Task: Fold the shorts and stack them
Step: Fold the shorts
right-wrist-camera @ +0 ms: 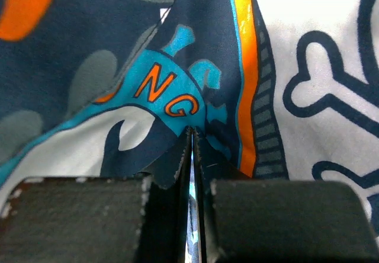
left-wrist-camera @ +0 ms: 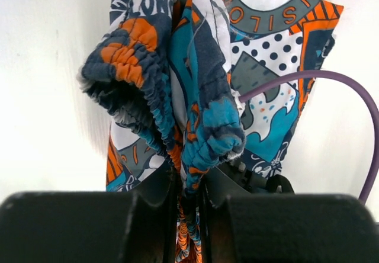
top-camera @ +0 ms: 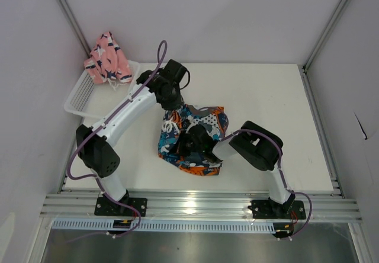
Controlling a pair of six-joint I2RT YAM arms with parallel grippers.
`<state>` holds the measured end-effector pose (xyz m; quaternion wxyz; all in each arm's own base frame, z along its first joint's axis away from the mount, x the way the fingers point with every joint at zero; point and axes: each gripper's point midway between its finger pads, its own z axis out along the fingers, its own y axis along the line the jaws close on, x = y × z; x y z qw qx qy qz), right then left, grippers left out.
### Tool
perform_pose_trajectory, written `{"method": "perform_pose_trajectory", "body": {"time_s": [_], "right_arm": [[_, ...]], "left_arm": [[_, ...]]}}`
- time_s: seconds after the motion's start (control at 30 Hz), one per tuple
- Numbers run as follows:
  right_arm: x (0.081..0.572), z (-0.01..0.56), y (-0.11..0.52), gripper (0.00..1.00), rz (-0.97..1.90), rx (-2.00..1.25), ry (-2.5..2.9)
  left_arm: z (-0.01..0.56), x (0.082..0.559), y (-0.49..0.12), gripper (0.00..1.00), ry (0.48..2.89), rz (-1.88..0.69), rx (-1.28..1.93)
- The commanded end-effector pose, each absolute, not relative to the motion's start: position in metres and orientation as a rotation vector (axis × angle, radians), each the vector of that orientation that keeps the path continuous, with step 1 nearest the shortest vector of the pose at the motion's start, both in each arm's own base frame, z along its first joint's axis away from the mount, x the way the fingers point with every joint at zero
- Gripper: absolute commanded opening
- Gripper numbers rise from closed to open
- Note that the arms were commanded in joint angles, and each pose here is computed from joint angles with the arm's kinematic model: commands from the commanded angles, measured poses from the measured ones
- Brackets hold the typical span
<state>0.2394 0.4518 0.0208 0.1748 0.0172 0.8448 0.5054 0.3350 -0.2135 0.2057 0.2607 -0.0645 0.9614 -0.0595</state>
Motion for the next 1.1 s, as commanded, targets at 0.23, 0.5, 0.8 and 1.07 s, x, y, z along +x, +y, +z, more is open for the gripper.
{"method": "perform_pose_trajectory", "body": {"time_s": [0.23,0.5,0.8,1.07], "right_arm": [[0.268,0.071,0.435,0.27,1.416,0.045,2.292],[0.297,0.124,0.376,0.42,1.179,0.105,2.236],[0.308,0.118,0.247,0.55,0.793,0.196,2.329],[0.304,0.081,0.183,0.55,0.571,0.237,2.467]], "left_arm": [[0.213,0.334,-0.223,0.00,2.563,-0.195,-0.152],[0.215,0.340,-0.221,0.00,2.552,-0.162,-0.151],[0.207,0.341,-0.226,0.00,2.567,-0.150,-0.109],[0.202,0.339,-0.233,0.00,2.568,-0.126,-0.086]]}}
